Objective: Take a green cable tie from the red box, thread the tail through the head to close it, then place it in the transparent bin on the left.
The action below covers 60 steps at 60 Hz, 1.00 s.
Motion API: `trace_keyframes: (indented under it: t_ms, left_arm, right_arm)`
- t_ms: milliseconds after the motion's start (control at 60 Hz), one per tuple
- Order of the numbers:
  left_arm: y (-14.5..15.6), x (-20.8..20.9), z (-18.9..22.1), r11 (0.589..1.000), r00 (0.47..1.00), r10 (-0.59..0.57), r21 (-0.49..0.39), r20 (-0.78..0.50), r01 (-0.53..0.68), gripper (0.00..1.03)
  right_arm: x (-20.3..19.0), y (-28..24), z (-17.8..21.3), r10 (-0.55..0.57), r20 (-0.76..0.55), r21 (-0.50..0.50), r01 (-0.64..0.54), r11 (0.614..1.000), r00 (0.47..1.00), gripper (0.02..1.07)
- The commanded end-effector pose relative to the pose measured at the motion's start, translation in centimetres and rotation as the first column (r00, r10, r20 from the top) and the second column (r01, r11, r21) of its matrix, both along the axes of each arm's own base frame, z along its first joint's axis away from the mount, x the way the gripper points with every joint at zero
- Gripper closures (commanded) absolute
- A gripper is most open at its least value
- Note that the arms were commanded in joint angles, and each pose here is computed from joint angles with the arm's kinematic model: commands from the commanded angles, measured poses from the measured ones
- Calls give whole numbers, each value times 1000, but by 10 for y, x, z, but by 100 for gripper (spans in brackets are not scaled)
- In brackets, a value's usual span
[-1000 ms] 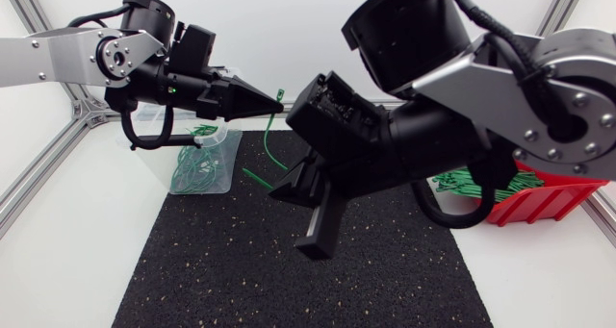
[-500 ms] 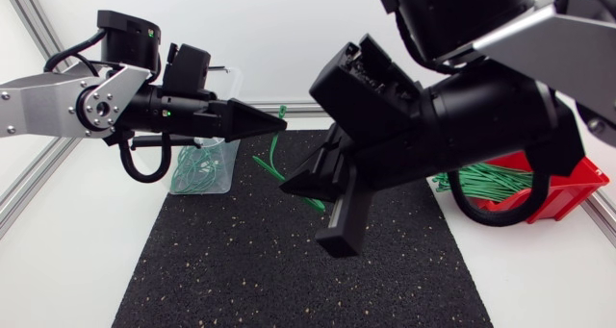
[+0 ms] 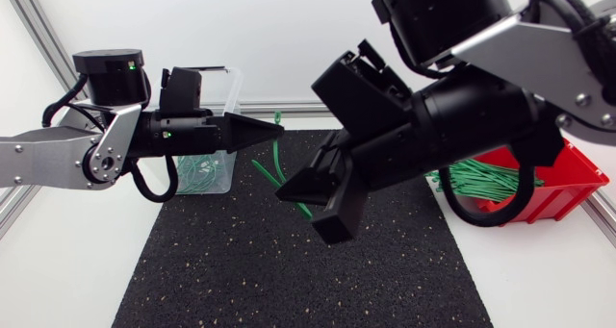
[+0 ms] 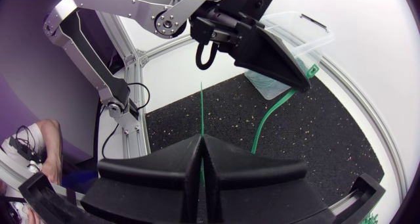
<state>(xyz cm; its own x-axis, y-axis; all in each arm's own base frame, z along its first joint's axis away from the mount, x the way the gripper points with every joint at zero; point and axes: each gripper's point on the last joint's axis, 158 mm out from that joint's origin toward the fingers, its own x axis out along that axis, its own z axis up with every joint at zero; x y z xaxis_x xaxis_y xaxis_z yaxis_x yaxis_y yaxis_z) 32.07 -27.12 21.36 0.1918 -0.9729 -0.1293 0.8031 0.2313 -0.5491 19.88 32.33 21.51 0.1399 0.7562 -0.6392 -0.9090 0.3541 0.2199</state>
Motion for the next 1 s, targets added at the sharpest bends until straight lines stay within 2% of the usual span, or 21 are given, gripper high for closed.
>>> trace_keyframes:
  t_ms: [0, 133, 317, 567, 800, 983]
  left_arm:
    - [-1, -1, -16, 1000, 997, 12, -1, -82, -12, 100]
    - [-10, -10, -24, 1000, 994, -9, -12, -105, 8, 100]
    - [-11, -8, -49, 1000, 989, -20, -3, -144, 20, 100]
    - [0, -15, -62, 999, 994, -24, -27, -106, 21, 100]
    - [1, -30, -47, 996, 989, -69, -68, -131, 61, 100]
    - [-2, -40, -40, 996, 998, -52, -82, -46, 48, 100]
  right_arm:
    - [10, 0, -10, -53, -67, -12, 52, 999, 996, 102]
    - [18, 1, -10, -116, -179, 21, 122, 992, 977, 102]
    - [16, 2, -7, -132, -219, 31, 142, 989, 967, 102]
    - [22, 2, -9, -196, -289, 24, 212, 977, 937, 102]
    - [20, -1, -3, -272, -384, 5, 296, 955, 882, 102]
    - [17, -3, -6, -323, -459, -20, 354, 935, 828, 102]
